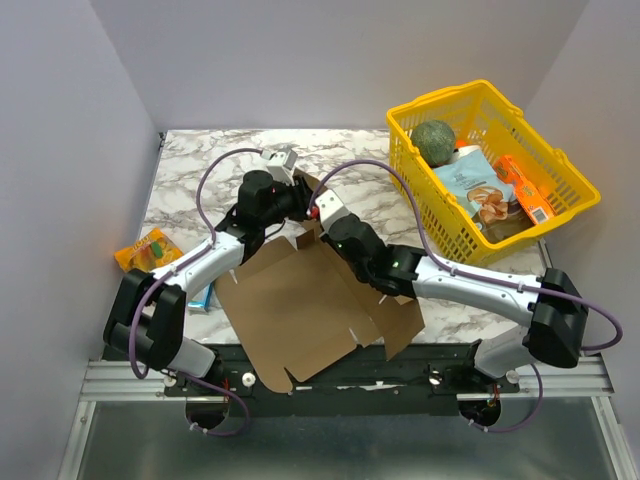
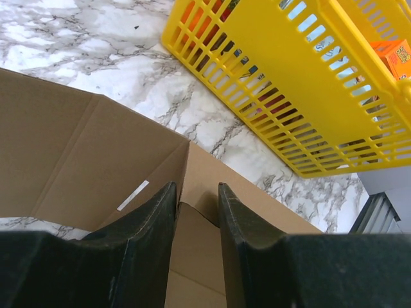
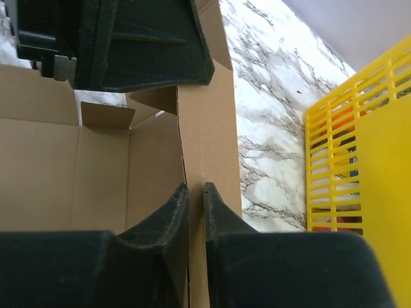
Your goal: Fold the paper box
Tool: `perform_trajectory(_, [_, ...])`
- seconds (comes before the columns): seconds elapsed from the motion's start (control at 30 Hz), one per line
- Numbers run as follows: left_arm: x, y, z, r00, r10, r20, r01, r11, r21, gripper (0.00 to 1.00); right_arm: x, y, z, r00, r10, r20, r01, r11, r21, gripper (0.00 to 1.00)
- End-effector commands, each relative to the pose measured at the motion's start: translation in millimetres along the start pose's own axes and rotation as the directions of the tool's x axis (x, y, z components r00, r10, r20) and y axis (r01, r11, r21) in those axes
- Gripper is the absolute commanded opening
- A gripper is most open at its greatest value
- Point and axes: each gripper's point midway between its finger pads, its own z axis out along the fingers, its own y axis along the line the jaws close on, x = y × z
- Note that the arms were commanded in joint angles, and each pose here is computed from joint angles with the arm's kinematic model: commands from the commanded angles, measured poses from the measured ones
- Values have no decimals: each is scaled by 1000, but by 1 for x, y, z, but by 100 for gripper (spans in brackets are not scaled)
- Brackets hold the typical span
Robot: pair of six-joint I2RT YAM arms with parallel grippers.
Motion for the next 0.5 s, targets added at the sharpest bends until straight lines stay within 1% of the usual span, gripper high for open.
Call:
perform_trajectory(0.0, [28,3,-8,997,-1,-79,2,1000,12,38,27,18,-6,996,1,-85,-7,998,-68,32])
perform_trajectory(0.07, [29,3,-9,997,13,-80,-11,1000,21,38,20,16,-12,996,33,-78,-40,996,-82,41])
perform_trajectory(0.1, [32,4,-9,996,16,-82,-14,1000,20,38,17,16,-15,996,45,-71,-52,994,-93,50])
perform_trajectory(0.17, [34,6,-10,996,24,-82,-23,1000,15,38,8,18,-24,995,82,-51,-88,987,-136,60])
perform_trajectory(0.2, [34,7,-12,996,34,-78,-33,999,15,38,5,18,-27,995,90,-44,-95,984,-152,69])
perform_trajectory(0.23, [35,8,-13,996,37,-75,-37,999,9,38,4,20,-31,995,91,-42,-97,979,-181,74])
perform_trajectory(0.27, [35,8,-14,996,41,-74,-40,999,7,37,0,20,-35,990,136,-43,-141,971,-195,78])
perform_trajectory(0.3, [35,7,-17,997,51,-66,-51,999,10,38,-2,18,-36,987,151,-47,-157,966,-205,87])
perform_trajectory(0.33, [35,7,-18,997,54,-62,-54,999,10,37,0,22,-40,986,152,-66,-164,956,-243,91])
perform_trajectory(0.4, [35,7,-21,997,63,-52,-62,998,12,37,1,15,-42,975,201,-91,-218,942,-256,99])
perform_trajectory(0.47, [36,7,-23,996,74,-51,-73,997,15,37,2,20,-47,966,228,-122,-256,909,-329,100])
